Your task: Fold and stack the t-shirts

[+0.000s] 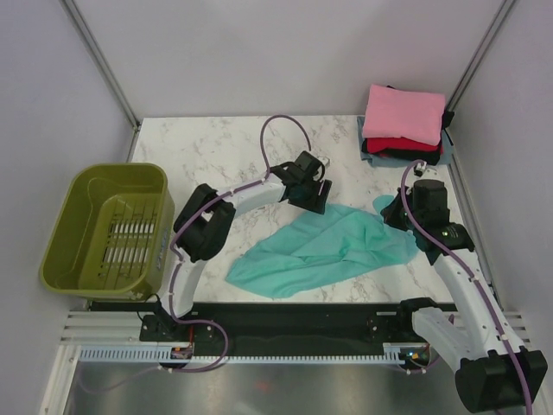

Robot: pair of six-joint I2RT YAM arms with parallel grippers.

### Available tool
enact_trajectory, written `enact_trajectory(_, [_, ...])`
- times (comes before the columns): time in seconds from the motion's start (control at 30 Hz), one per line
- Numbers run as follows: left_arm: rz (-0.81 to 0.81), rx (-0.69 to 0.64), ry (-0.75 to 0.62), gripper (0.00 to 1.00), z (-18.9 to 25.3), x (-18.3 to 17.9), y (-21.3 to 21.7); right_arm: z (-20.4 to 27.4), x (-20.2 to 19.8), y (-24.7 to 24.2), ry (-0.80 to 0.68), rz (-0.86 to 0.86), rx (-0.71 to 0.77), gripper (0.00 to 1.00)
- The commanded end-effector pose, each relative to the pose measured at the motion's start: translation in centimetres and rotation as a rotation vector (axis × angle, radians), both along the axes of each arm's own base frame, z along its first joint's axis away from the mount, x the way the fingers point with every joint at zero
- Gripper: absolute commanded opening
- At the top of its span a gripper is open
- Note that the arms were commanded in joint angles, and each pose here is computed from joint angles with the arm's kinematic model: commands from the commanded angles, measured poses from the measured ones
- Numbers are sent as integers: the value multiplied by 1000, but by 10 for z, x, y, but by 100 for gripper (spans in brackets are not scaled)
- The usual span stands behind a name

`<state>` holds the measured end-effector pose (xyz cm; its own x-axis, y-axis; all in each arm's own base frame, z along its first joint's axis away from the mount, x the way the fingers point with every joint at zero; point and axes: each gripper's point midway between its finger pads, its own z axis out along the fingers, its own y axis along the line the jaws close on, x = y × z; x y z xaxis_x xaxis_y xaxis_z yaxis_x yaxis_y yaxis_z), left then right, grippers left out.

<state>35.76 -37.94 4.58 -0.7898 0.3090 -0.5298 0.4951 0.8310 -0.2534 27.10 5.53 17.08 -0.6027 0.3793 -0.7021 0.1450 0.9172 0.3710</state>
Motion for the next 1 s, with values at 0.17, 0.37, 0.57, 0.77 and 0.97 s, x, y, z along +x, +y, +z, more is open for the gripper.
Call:
enact_trajectory(0.17, [-114, -121, -64, 61, 10, 12, -44, -2, 3, -1, -9, 29, -34, 0])
enact_trajectory(0.37, [-110, -118, -74, 37, 4, 20, -50, -5, 6, -1, -4, 31, -34, 0])
enact_trajectory(0.57, [-77, -140, -178, 2, 60, 24, -39, 4, 7, -2, -26, 26, -36, 0])
enact_trajectory(0.77, [35, -219, -428, 2, 203, 9, 13, 73, 9, -5, -181, 9, -33, 0])
enact_trajectory(0.97, [114, -316, -618, 2, 309, -42, 85, 175, -25, -5, -467, 13, 17, 0])
